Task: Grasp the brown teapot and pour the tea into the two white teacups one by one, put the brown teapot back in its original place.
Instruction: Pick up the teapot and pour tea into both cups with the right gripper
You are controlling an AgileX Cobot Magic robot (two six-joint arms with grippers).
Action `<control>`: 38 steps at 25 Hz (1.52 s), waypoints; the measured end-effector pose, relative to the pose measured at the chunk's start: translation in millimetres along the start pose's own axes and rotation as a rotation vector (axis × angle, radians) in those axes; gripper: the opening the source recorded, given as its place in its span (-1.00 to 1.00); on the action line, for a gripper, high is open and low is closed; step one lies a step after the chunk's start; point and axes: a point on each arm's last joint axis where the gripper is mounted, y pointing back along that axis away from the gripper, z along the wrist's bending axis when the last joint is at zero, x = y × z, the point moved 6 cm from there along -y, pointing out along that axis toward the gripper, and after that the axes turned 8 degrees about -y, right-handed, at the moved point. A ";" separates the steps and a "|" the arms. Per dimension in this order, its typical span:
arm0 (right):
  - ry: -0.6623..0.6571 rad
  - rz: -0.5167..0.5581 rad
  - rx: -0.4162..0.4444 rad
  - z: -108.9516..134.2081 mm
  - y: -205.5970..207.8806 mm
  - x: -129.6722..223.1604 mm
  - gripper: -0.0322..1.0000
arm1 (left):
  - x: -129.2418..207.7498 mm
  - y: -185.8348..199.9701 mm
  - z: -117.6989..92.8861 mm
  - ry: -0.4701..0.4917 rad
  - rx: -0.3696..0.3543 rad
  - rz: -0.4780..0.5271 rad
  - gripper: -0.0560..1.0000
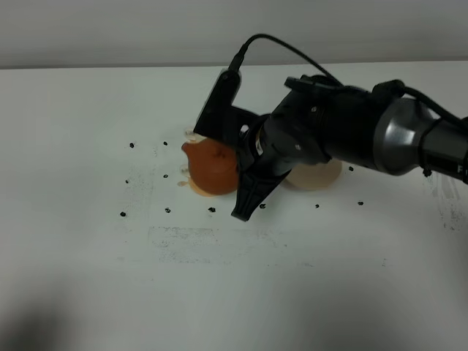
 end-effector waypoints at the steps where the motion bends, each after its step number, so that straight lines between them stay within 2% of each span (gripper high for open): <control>1: -0.003 -0.006 0.021 -9.7 3.1 -3.6 -0.70 | 0.0 0.0 0.0 0.000 0.000 0.000 -0.23; 7: 0.014 0.003 0.115 -62.8 -3.7 -17.6 -0.70 | 0.0 0.0 0.0 0.000 0.000 0.000 -0.23; 13: 0.090 0.057 0.181 -86.4 -37.6 -20.9 -0.70 | 0.0 0.0 0.0 0.000 0.000 0.000 -0.23; 21: 0.178 0.114 0.225 -93.8 -69.2 -17.3 -0.70 | 0.0 0.0 0.0 0.000 0.000 0.000 -0.23; 28: 0.293 0.140 0.276 -102.2 -68.0 -16.5 -0.70 | 0.0 0.0 0.0 0.000 0.000 0.000 -0.23; 32: 0.402 0.154 0.272 -97.7 -67.5 -19.0 -0.70 | 0.0 0.0 0.0 0.000 0.000 0.000 -0.23; 38: 0.475 0.164 0.294 -94.9 -68.8 -22.3 -0.70 | 0.0 0.0 0.0 0.000 0.000 0.000 -0.23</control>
